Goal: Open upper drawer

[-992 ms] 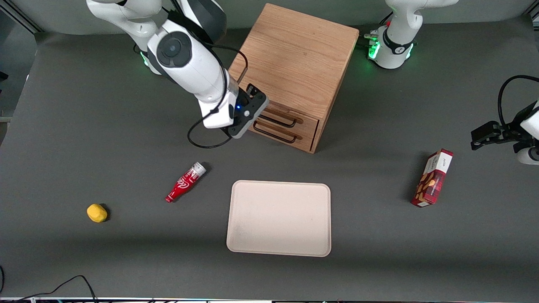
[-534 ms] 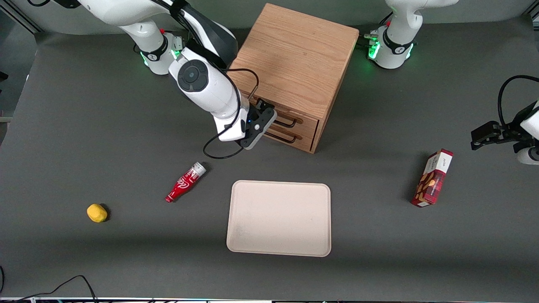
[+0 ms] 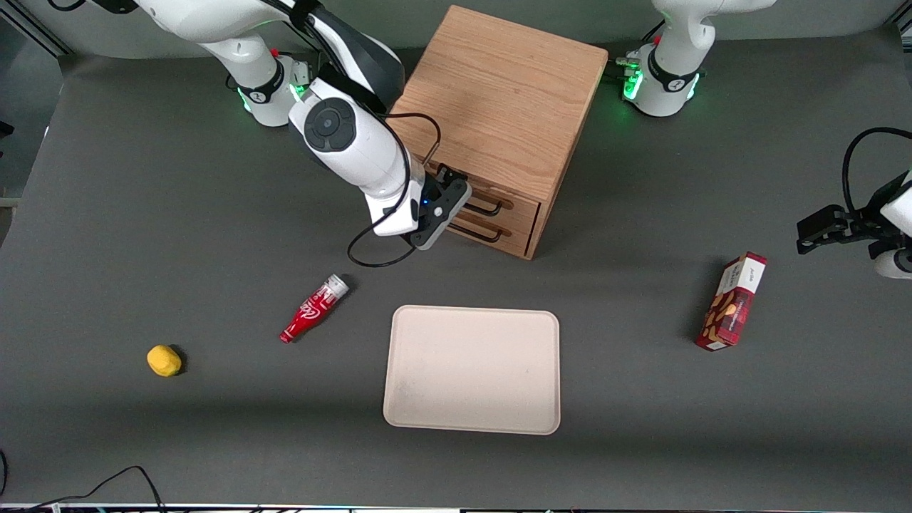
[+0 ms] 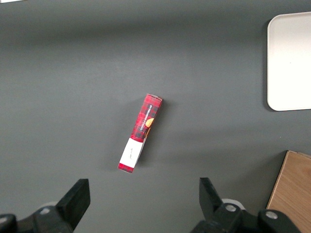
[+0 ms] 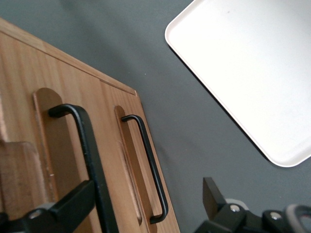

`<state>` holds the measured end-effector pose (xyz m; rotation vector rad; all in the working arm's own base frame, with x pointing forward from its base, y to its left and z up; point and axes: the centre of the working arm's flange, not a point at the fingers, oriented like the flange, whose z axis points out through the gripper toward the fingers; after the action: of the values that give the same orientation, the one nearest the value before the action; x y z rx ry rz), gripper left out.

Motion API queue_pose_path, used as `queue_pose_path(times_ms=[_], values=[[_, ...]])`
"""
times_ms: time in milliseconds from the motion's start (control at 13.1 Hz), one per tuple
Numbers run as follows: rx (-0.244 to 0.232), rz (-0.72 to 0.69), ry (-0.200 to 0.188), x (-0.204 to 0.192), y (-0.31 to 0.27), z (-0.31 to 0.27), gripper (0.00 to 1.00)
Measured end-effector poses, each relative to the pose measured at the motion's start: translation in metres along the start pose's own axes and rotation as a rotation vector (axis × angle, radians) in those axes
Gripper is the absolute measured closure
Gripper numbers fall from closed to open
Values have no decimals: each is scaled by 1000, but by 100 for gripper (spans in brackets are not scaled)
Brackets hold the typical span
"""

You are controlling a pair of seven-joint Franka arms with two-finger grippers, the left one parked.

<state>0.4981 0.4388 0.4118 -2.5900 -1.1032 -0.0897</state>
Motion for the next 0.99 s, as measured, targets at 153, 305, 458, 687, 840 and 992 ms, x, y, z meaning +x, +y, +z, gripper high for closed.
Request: queue_pose_path(times_ms=[153,305,458,687,840,992], values=[[1,1,-1,0,0,0,0],[2,2,-4,-1,0,-1,0],[2,-3,-6,-1,1,-1,0],[-15,-58,-12,-3,10,1,0],[-51,-77,-11,-5,27,-2,0],[-90,-90,4,-4,52,-10,0]])
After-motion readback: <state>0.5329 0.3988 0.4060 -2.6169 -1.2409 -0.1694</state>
